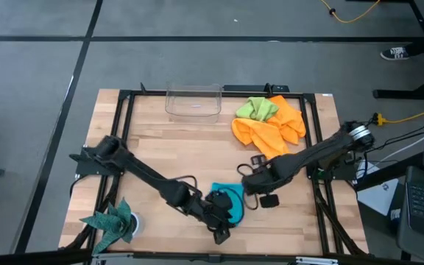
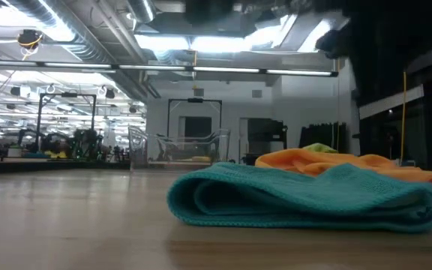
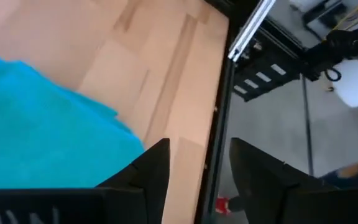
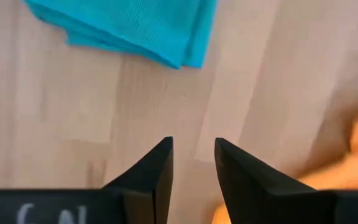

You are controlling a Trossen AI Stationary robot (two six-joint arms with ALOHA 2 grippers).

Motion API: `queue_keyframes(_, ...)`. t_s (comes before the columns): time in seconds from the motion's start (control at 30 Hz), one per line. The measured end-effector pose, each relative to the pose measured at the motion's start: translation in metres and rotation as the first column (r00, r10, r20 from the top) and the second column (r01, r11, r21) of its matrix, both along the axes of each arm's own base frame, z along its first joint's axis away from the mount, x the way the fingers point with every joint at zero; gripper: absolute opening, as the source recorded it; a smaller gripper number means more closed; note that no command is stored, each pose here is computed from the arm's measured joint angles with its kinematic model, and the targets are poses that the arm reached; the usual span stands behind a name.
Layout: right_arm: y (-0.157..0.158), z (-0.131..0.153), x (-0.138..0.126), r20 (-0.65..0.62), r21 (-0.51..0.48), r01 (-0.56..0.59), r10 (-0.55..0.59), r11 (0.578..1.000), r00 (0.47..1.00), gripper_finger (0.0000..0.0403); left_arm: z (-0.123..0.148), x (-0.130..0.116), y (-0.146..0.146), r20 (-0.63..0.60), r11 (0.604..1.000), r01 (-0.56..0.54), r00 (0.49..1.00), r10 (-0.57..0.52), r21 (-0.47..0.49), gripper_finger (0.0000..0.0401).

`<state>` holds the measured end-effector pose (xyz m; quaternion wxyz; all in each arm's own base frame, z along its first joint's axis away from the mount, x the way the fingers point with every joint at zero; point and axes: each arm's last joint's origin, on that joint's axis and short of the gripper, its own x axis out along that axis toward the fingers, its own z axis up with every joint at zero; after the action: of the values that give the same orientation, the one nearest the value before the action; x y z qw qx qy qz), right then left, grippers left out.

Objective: Fold microfiber towels
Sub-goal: Fold the blue microfiber cloth

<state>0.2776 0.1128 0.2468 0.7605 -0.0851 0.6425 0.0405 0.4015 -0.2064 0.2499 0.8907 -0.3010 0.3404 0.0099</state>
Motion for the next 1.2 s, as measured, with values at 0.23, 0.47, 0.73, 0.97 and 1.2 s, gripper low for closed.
queue_keyframes(0.23, -0.018, 0.05, -0.036, 0.248, 0.123, 0.249, -0.273, 0.961, 0.929, 0.0122, 0.045, -0.038, 0.019, -0.037, 0.987, -0.087, 0.995, 0.093, 0.138, 0.0158)
queue_keyframes(0.47, -0.031, 0.009, -0.072, 0.218, 0.388, 0.456, -0.56, 0.801, 0.799, 0.0122, 0.05, -0.052, 0.02, -0.075, 0.973, -0.066, 0.994, 0.084, 0.221, 0.0158)
queue_keyframes(0.73, -0.016, -0.06, -0.067, 0.205, 0.686, 0.511, -0.811, 0.519, 0.548, 0.0122, -0.025, -0.047, 0.025, -0.27, 0.95, 0.022, 0.961, 0.066, 0.311, 0.0158)
queue_keyframes(0.97, -0.005, -0.084, -0.056, 0.183, 0.675, 0.577, -0.862, 0.46, 0.473, 0.0122, -0.071, -0.049, 0.026, -0.287, 0.951, 0.005, 0.954, 0.088, 0.31, 0.0158)
queue_keyframes(1.2, 0.004, -0.096, -0.042, 0.111, 0.661, 0.633, -0.887, 0.403, 0.448, 0.0122, -0.082, -0.049, 0.031, -0.288, 0.946, -0.03, 0.949, 0.128, 0.323, 0.0158)
